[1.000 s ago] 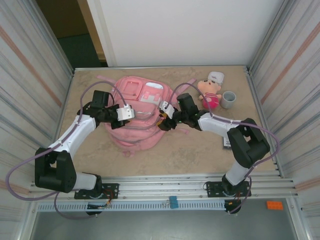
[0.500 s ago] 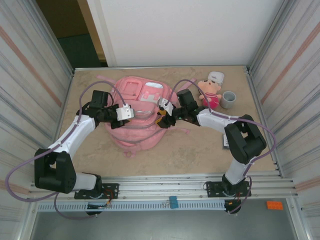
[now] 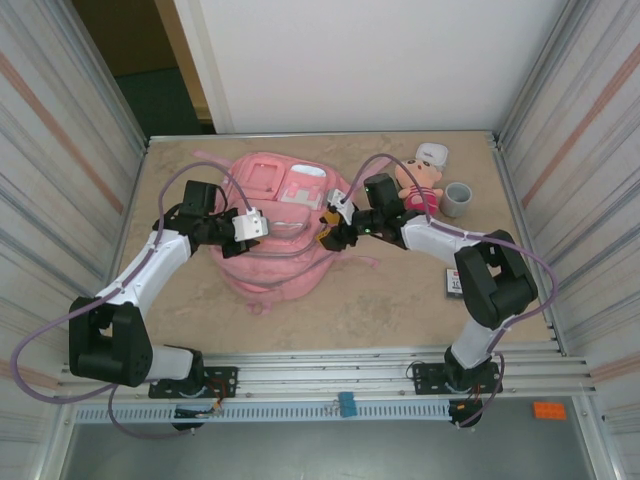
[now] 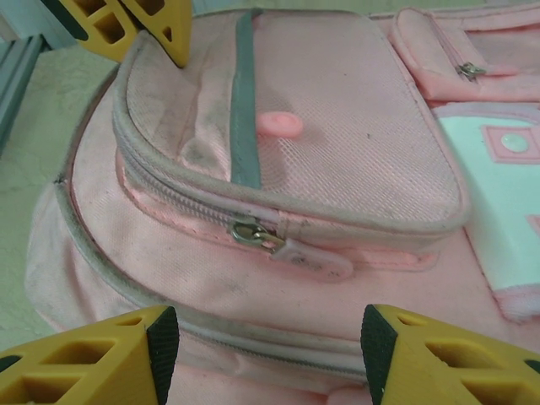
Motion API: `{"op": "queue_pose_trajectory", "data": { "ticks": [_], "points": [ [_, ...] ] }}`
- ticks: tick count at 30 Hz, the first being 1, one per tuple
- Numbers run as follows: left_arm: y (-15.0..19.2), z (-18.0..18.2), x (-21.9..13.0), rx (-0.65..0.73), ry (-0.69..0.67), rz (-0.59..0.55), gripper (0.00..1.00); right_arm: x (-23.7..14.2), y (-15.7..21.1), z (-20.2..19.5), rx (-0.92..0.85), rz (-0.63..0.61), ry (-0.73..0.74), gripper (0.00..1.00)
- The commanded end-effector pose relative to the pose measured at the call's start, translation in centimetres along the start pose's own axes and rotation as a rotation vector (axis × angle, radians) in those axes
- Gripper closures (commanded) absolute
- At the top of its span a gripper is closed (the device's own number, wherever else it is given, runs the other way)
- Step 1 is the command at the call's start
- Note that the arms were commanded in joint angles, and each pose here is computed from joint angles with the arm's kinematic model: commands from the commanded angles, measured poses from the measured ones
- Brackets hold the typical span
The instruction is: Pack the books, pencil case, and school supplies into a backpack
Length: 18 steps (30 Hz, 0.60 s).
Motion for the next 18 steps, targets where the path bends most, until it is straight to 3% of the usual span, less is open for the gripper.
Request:
{"op": "queue_pose_trajectory", "data": {
  "ticks": [1, 7, 15, 18],
  "points": [
    [-1.5, -0.4, -1.1, 0.007, 0.032, -0.113, 1.00, 1.2, -1.0, -0.4, -0.013, -0.028, -0.007, 0.40],
    [-1.7, -0.4, -1.2, -0.006, 0.037, -0.139, 1.00, 2.2, -1.4, -0.5, -0.011, -0.030, -0.035, 0.45],
    [-1.8, -0.2, -1.2, -0.026, 0.031, -0.148, 1.00, 1.5, -1.9, 1.4, -0.031, -0.018, -0.076, 0.69],
    [-1.9, -0.3, -1.3, -0.031, 0.035, -0.156, 1.00, 1.4, -1.9, 1.4, -0.023, -0.025, -0.064, 0.83]
  ]
}}
Point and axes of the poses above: each hand's point on the last joint's axis, 136 mm out from that joint toward the fingers, its own x axis out along the fingers, its own z axis along the line the jaws close on, y = z × x, the point moved 9 cm from there along -x, back along the fingers, and after that the axes turned 11 degrees about -x, right-handed, at the moved point
